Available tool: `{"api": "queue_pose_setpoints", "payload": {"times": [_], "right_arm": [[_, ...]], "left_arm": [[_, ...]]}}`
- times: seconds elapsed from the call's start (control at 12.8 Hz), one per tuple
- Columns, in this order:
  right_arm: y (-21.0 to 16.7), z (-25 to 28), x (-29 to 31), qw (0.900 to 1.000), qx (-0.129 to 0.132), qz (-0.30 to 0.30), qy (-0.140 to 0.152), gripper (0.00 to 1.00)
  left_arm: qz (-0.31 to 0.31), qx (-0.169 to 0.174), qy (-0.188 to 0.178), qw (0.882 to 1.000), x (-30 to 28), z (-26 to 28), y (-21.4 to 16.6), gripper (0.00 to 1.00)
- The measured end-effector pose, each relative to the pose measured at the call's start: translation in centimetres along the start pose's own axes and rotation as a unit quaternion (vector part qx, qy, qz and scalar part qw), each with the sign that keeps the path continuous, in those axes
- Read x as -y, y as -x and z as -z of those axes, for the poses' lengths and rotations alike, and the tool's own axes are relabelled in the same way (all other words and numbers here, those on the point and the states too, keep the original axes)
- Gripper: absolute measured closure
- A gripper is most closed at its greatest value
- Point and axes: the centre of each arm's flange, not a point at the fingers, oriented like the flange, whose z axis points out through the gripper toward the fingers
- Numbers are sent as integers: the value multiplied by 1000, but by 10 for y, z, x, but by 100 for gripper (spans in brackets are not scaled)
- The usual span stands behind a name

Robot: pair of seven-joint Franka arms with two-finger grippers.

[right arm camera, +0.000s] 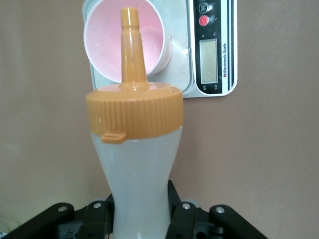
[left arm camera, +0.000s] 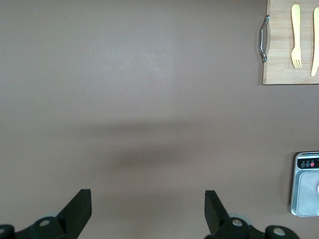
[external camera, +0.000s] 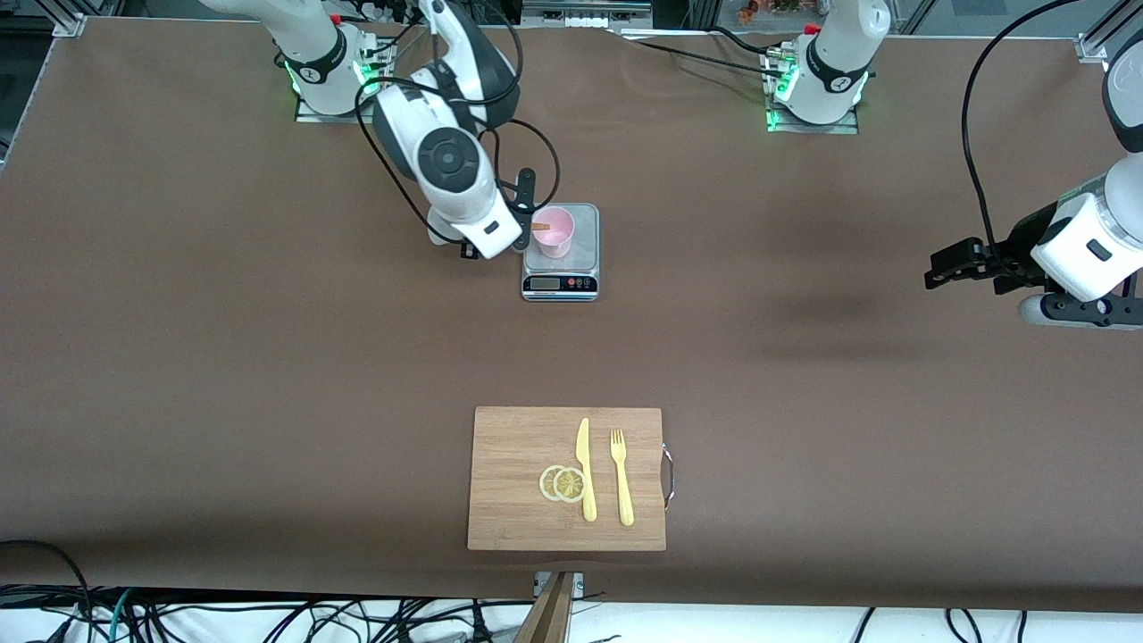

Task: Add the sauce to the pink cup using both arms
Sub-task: 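Carry the bottle back and lower it onto the table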

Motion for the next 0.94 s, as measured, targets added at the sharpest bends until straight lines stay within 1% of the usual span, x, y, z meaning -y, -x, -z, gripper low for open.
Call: {"api": "queue_pose_setpoints", "payload": {"times": [0.16,0.31,0.39,0.55,0.7,0.86,0.94], "right_arm": [[23,16,-10,999,-40,7,-19,66],[58,28,-28,994,-95,19,-50,66],[83,32,-40,989,-126,29,-64,66],[134,35,-61,977,-186,51,-89,66],[184,32,-77,963,-235,78,-106,66],[228,23,-88,947,-280,111,-115,66],[249,16,-93,936,-306,129,-118,66]], "left_arm": [[0,0,0,1000,0,0,0,0],[0,0,0,1000,0,0,0,0],[0,0,0,1000,0,0,0,0],[0,0,0,1000,0,0,0,0],[0,-1,0,1000,0,0,0,0],[0,-1,0,1000,0,1,0,0],[0,-1,0,1000,0,1,-1,0]]}}
